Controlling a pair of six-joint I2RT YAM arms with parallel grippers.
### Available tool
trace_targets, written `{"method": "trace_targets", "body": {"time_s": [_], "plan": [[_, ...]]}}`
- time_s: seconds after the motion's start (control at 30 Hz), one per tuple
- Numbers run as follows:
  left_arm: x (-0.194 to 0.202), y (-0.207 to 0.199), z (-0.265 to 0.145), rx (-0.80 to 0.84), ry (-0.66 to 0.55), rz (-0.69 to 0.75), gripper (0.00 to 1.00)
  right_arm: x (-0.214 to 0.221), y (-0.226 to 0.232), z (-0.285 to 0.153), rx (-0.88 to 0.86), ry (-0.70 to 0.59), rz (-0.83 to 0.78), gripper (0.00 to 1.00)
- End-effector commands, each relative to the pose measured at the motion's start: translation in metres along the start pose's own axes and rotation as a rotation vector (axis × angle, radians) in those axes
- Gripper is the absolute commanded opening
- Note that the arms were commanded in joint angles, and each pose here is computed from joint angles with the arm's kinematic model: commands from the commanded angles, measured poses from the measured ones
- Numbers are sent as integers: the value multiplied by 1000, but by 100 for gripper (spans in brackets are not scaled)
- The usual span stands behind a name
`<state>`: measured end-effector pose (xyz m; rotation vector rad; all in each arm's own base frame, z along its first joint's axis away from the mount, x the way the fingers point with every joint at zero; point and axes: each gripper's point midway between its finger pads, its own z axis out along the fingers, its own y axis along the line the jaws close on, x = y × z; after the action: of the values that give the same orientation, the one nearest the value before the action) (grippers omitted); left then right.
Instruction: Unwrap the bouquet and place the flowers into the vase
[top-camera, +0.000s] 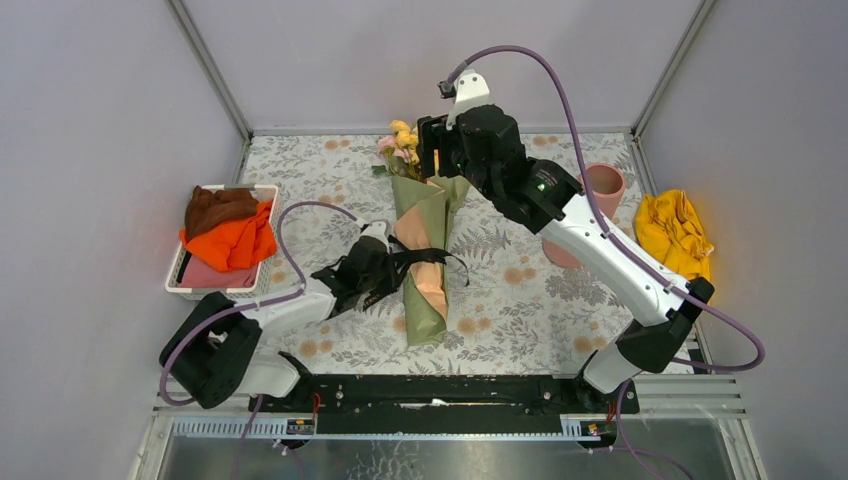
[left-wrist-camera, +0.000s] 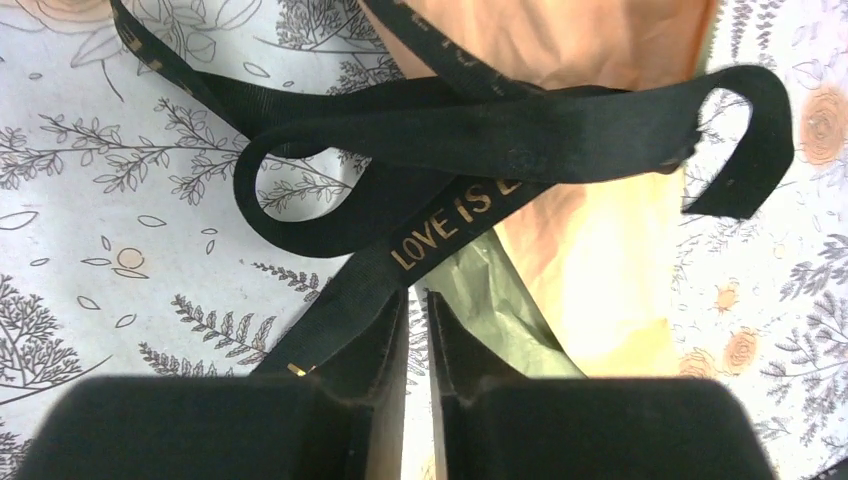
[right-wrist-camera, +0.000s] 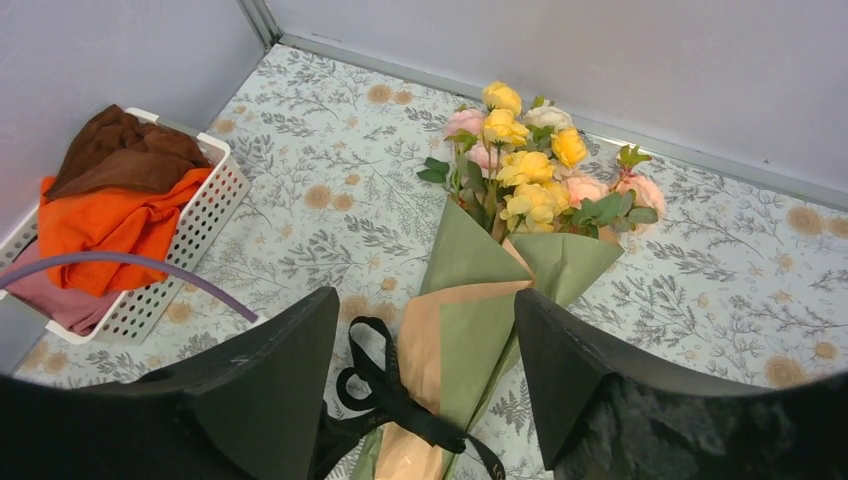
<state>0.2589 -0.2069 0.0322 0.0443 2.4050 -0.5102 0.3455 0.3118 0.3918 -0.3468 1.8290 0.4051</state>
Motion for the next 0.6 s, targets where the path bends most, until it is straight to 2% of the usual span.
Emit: {"method": "trace_targets", "body": {"time_s": [0.0, 0.03, 0.13, 0.57], "plan": [[-16, -16, -11, 74, -70, -4, 25, -33, -10, -15, 19, -111, 43, 74], [-18, -18, -12, 82, -78, -1, 29, -31, -10, -15, 20, -108, 44, 76], [-22, -23, -13, 101, -86, 9, 32, -26, -9, -14, 13, -101, 52, 77], [-39, -24, 10, 50, -95, 52, 32, -12, -12, -19, 7, -90, 64, 77]]}}
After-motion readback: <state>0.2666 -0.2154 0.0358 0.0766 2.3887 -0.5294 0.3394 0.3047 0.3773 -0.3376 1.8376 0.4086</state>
